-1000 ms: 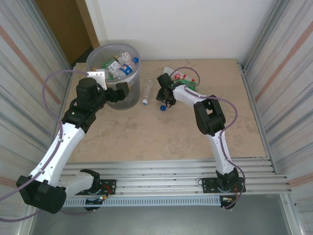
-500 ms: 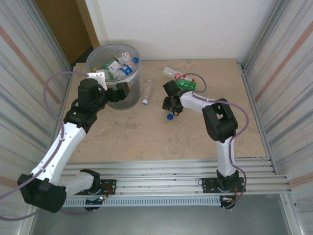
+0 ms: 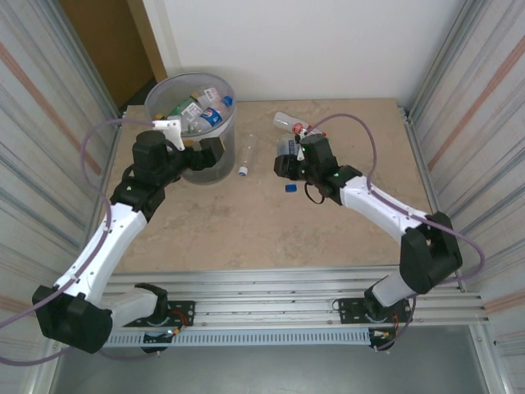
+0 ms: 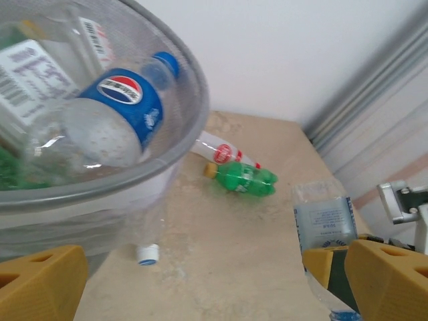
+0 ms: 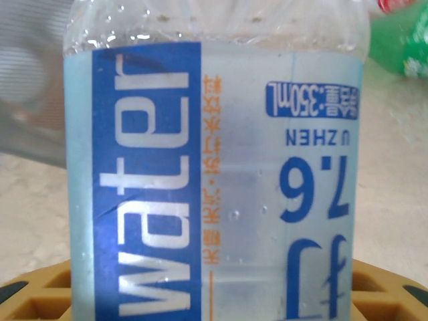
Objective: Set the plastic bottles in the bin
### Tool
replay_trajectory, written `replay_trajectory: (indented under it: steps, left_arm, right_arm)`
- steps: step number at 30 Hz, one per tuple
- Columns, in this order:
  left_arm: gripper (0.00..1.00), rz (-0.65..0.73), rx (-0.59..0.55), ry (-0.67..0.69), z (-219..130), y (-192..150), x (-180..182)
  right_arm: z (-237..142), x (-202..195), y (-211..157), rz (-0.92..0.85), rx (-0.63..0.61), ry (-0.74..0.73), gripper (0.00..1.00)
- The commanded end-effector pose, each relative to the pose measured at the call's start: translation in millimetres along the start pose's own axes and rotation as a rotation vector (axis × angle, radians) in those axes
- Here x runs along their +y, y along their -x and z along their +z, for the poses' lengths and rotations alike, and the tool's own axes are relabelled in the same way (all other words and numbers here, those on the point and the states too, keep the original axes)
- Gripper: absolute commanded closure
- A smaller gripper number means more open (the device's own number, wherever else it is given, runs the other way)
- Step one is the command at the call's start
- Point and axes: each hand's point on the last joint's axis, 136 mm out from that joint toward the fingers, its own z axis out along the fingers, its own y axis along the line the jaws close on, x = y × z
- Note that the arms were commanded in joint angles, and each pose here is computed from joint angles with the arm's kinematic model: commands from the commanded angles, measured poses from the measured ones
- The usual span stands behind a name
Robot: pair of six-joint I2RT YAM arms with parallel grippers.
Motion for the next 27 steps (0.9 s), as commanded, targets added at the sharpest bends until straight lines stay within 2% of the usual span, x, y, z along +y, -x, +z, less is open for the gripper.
replay_trajectory:
  steps: [1, 7, 10, 22, 27]
  left_arm:
    - [0.01, -0.01, -0.003, -0.174, 4, 7, -38]
    - [0.01, 0.006, 0.072, -0.418, 12, 2, -98]
    - [0.01, 0.042, 0.121, -0.468, 17, -6, -119]
    - [0.01, -0.022, 0.138, -0.615, 33, -8, -148]
    - [0.02, -0.028, 0.15, -0.621, 37, -10, -150]
  right_arm:
    - [-26, 40, 23, -0.145, -0.126, 0.145, 0.59]
    - [-52, 71, 42, -0.237, -0.234, 0.237, 0.58]
    - [-63, 88, 50, -0.26, -0.279, 0.299, 0.58]
    - [-80, 132, 58, -0.367, -0.346, 0.397, 0.58]
    - [-82, 143, 62, -0.383, -0.358, 0.419, 0.57]
